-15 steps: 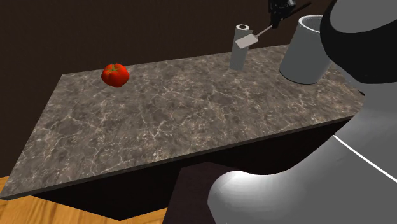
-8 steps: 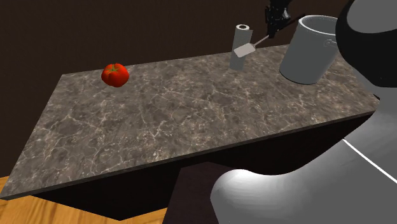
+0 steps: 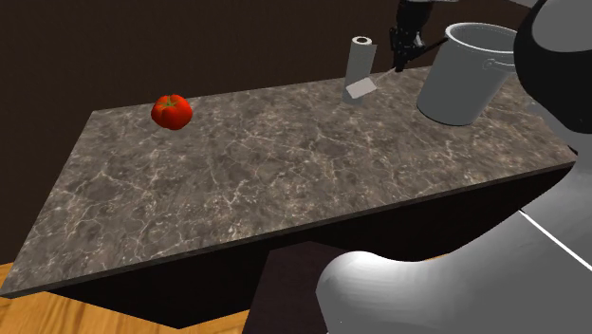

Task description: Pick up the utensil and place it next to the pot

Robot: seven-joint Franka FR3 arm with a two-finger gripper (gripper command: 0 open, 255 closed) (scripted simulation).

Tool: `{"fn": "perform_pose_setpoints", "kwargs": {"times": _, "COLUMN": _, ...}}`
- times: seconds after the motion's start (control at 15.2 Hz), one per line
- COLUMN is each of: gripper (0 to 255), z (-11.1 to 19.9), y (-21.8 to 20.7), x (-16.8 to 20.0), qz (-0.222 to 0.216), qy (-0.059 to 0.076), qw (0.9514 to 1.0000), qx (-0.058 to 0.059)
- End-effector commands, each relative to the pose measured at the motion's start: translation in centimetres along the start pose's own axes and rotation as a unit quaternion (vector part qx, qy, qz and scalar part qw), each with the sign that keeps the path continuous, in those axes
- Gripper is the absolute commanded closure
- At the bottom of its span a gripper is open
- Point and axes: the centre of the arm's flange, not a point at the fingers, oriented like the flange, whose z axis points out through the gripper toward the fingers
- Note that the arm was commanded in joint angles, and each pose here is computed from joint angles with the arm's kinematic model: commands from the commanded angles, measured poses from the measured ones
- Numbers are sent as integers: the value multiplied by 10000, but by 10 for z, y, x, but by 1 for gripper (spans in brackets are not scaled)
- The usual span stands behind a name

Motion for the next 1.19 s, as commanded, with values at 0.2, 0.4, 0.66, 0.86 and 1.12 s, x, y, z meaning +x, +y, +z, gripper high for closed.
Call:
{"fn": "perform_pose_setpoints", "kwargs": {"times": 0.2, "gripper": 255, "z": 25, "y": 0, "x": -2, "qz": 0, "qy": 1, "qw": 10000, "qx": 2}}
{"fn": "perform_pose_setpoints", "kwargs": {"times": 0.4, "gripper": 255, "z": 41, "y": 0, "x": -3, "qz": 0, "qy": 1, "qw": 10000, "qx": 2}}
{"fn": "perform_pose_setpoints", "kwargs": {"times": 0.66, "gripper": 255, "z": 62, "y": 0, "x": -4, "qz": 0, "qy": 1, "qw": 10000, "qx": 2}}
{"fn": "perform_pose_setpoints", "kwargs": {"times": 0.86, "gripper": 255, "z": 78, "y": 0, "x": -5, "qz": 0, "qy": 1, "qw": 10000, "qx": 2}}
{"fn": "perform_pose_setpoints", "kwargs": {"times": 1.12, "gripper": 255, "z": 99, "y": 0, "x": -7, "qz": 0, "qy": 1, "qw": 10000, "qx": 2}}
